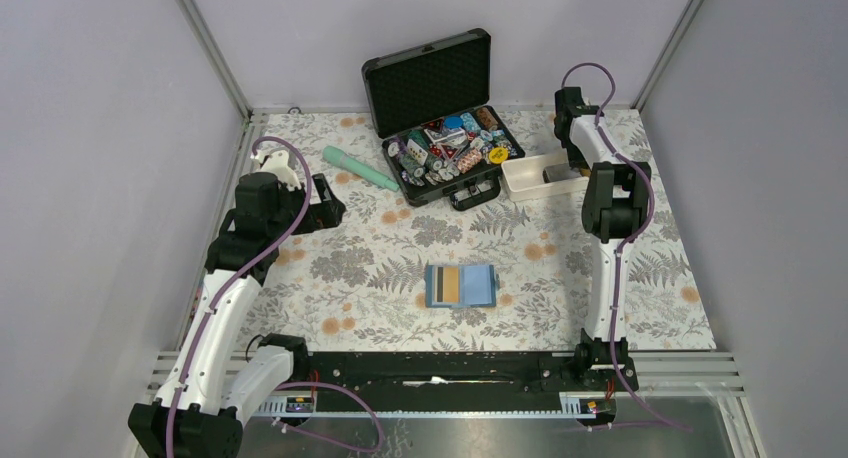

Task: Put the credit cards into the card holder
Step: Pick up the credit card from the storage box.

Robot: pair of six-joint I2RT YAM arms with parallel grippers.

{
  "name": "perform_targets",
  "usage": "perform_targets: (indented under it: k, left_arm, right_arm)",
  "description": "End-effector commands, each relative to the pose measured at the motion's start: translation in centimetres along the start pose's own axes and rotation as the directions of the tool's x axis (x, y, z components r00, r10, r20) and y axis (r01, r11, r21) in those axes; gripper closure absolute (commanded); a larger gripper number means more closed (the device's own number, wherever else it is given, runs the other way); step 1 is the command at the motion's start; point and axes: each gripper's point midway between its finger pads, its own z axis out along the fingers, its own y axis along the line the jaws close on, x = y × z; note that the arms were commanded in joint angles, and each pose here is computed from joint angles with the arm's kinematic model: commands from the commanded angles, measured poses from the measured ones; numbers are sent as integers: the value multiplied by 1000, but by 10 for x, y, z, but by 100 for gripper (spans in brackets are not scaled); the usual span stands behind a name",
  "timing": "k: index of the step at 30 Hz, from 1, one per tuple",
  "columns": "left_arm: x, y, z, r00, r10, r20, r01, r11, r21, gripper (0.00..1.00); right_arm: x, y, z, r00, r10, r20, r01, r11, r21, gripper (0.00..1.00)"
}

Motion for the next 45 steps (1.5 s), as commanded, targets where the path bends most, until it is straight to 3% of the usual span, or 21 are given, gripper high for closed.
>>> perform_targets:
  k: [1,27,45]
  left_arm:
    - [-11,-7,-4,999,20,49,-22,999,29,1]
    - [-9,-7,-4,999,21,46,-23,999,34,1]
    - [-9,-7,-5,998,23,50,-25,999,33,1]
  right_arm:
    - [-19,-26,-28,997,54,61,-57,998,36,52]
    - [-29,-26,-49,989,107,104,-105,994,-26,74]
    - [-35,-21,-72,978,157,138,-141,983,-121,98]
